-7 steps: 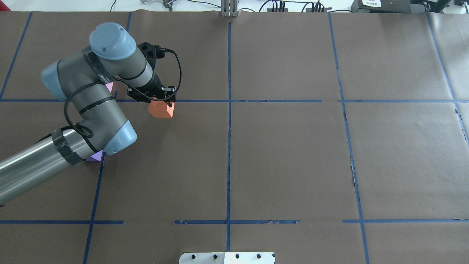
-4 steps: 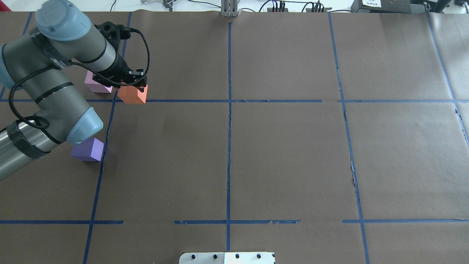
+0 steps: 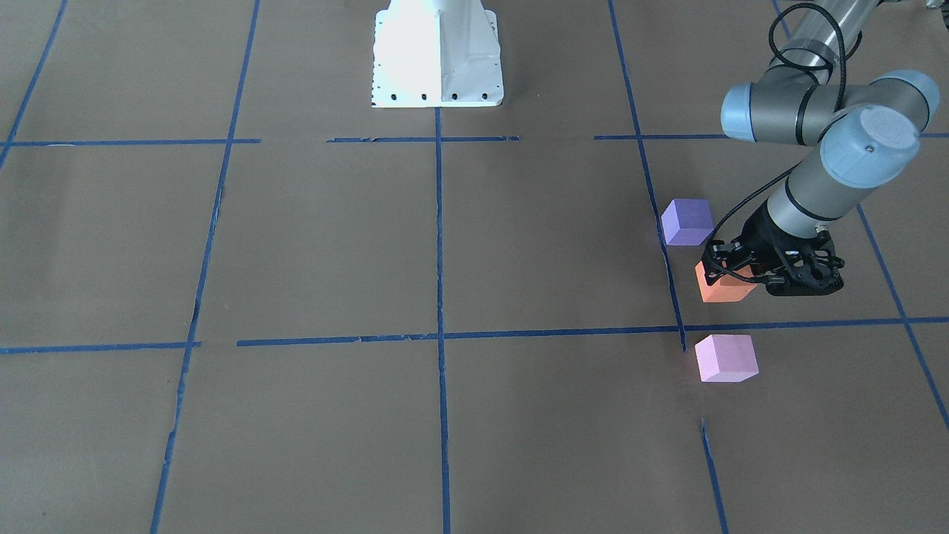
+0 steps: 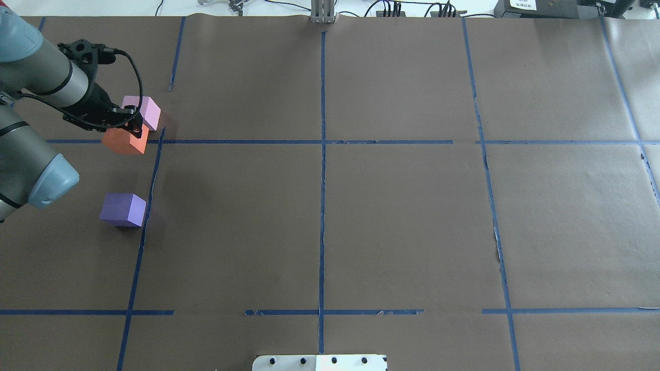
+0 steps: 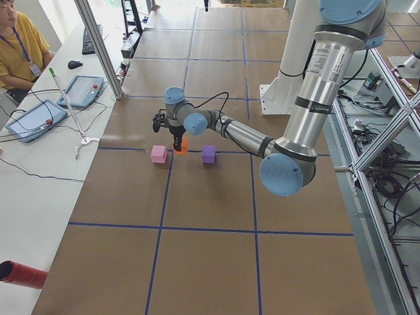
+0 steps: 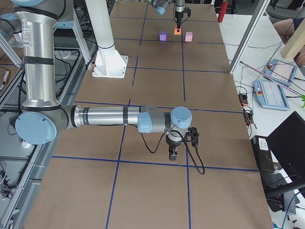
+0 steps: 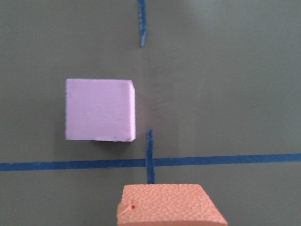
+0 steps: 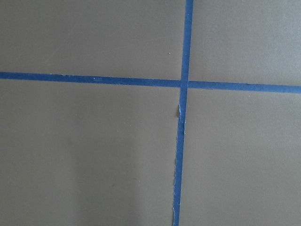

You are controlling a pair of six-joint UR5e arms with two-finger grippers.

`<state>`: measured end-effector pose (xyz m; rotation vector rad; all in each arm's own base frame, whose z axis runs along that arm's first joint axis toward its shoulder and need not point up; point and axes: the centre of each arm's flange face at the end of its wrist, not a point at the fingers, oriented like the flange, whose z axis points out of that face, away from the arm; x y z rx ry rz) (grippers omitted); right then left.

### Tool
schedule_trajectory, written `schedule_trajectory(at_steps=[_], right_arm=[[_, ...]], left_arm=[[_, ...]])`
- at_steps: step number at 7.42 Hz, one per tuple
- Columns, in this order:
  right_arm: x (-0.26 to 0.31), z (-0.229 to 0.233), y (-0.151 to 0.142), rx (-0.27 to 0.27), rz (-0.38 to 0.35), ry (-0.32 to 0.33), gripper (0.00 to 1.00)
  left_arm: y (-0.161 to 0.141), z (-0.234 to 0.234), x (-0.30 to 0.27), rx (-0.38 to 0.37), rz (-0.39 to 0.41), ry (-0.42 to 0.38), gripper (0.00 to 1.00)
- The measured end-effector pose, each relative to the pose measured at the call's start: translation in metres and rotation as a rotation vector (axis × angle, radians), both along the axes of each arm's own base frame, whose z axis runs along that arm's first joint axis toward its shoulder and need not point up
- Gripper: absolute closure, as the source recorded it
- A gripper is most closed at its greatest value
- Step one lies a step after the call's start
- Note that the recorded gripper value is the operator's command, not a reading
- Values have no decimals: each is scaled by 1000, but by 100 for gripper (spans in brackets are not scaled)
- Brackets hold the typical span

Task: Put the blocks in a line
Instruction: 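Lower the orange cube between the pink and purple cubes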

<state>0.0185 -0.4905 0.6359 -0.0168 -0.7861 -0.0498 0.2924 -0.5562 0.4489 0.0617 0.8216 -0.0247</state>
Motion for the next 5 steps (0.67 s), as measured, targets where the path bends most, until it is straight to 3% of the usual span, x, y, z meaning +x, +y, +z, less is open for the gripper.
schedule_trajectory(at_steps=[5], right_arm=[[0,0,0,1,0,0,0]], left_arm=[[-3,35,28,3,40,24,75]])
